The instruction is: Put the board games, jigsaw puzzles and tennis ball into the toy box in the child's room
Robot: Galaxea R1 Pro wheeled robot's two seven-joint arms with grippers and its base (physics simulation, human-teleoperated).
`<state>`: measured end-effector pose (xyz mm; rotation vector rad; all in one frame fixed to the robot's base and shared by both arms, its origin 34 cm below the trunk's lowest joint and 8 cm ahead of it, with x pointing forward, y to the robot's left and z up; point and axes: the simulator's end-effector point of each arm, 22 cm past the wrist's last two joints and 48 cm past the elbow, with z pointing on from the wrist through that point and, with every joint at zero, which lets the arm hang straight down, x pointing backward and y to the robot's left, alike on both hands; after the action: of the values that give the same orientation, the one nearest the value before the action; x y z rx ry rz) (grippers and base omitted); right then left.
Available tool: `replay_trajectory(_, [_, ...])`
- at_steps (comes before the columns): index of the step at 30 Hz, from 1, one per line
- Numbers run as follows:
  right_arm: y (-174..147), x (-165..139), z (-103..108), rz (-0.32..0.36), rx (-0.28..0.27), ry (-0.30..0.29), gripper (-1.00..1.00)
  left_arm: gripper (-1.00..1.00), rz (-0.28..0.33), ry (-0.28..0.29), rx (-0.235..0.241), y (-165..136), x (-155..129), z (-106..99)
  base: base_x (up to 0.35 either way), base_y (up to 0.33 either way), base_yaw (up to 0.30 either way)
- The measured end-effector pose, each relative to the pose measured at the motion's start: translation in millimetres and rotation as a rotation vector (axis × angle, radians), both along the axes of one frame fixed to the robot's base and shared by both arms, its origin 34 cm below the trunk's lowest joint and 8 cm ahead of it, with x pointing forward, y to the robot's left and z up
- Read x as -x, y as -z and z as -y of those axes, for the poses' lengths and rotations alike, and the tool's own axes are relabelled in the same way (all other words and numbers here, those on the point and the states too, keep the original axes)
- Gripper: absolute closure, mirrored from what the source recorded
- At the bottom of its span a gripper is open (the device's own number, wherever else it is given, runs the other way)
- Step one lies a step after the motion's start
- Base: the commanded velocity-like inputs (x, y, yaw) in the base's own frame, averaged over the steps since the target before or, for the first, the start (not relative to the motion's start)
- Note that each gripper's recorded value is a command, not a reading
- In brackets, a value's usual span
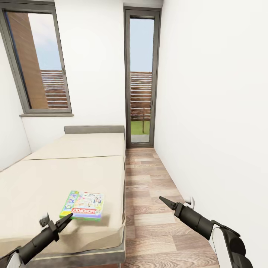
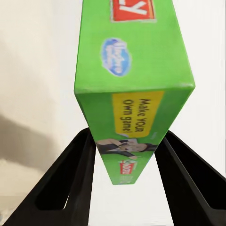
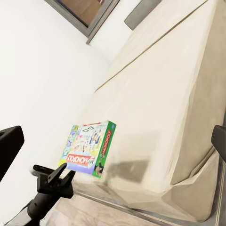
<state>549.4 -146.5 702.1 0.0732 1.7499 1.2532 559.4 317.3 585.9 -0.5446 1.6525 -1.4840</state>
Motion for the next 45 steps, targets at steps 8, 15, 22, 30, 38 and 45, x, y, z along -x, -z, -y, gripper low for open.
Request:
replay_trajectory(8, [-1.6,0.5,-0.4,0.004,-0.005,-0.002,-1.00,1.00,0.093,0.055,-0.068,-65.6,-2.9,-14.7,0.000,0.000,0.000])
replay_trajectory(15, [-5.8,1.4,-1.0,0.014,-0.008,-0.006,-1.00,1.00,0.143,0.106,-0.168,-94.8,3.6,-27.9,0.000,0.000,0.000])
replay_trajectory(22, [-3.6,0.8,-0.5,0.009,0.000,-0.002,-1.00,1.00,0.259,0.342,-0.172,-130.4,38.8,-10.7,0.000,0.000,0.000])
replay_trajectory(30, [-0.9,0.0,-0.4,0.005,0.006,0.001,-1.00,1.00,0.269,0.382,-0.197,-136.2,47.4,-17.7,0.000,0.000,0.000])
replay_trajectory(38, [-8.3,-4.3,4.2,0.055,0.014,0.029,-1.00,1.00,0.358,0.394,-0.295,-149.7,53.1,-25.6,0.000,0.000,0.000])
replay_trajectory(45, [-11.2,-3.7,3.7,0.065,0.009,0.026,-1.00,1.00,0.375,0.394,-0.317,-149.5,54.1,-26.3,-0.001,0.000,0.000])
